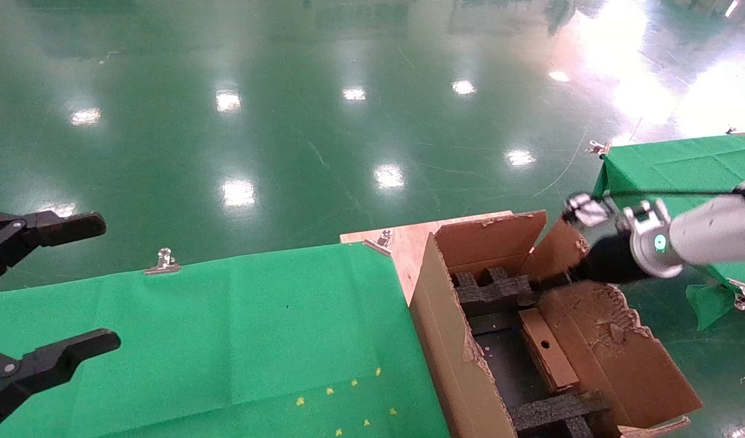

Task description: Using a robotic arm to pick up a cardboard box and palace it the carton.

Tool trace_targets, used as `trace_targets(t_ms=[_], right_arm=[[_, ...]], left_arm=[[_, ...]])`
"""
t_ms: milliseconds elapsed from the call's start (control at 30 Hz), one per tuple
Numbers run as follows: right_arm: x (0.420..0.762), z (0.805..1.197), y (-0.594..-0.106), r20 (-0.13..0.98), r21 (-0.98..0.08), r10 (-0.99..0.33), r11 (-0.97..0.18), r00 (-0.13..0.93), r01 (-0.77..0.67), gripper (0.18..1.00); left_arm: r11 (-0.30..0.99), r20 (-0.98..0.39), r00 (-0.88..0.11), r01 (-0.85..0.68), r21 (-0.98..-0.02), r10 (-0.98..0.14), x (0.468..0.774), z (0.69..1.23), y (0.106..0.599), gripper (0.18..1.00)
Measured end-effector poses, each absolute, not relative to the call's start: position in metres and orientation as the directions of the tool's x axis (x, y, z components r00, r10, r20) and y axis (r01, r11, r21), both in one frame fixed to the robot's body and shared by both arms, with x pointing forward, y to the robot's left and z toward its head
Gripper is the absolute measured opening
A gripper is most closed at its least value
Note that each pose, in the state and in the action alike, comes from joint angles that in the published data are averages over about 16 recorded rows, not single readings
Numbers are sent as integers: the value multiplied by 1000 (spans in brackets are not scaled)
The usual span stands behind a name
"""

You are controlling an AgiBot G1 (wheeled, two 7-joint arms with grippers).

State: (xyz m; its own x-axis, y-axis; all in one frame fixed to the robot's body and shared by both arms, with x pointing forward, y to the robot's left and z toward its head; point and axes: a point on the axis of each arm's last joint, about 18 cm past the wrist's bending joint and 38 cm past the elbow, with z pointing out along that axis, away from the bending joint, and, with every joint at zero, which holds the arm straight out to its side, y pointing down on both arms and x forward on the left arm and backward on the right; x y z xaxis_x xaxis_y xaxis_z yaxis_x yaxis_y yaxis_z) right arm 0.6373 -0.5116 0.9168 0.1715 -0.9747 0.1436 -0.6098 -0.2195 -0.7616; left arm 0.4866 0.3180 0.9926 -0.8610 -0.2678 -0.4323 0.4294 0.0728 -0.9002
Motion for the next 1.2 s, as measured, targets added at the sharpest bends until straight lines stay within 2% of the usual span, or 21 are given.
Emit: trace_targets(t_ms=[267, 567, 800, 1200], right_arm=[[619, 976, -460, 79, -855, -920, -261, 384, -448, 989], [586, 1007, -410, -43, -914, -794, -214, 607, -344, 1000], [575, 1010, -395, -100, -925, -731, -181, 675, -333, 1000], [571, 1005, -369, -75, -939, -644, -212, 761, -272, 1000]], left_arm=[[73, -432, -861, 429, -900, -268, 487, 993, 318, 1001], [73, -432, -861, 429, -900, -268, 487, 993, 318, 1001], [73, -432, -861, 429, -900, -268, 487, 993, 318, 1001], [73, -432, -861, 429, -900, -268, 487, 993, 318, 1001]])
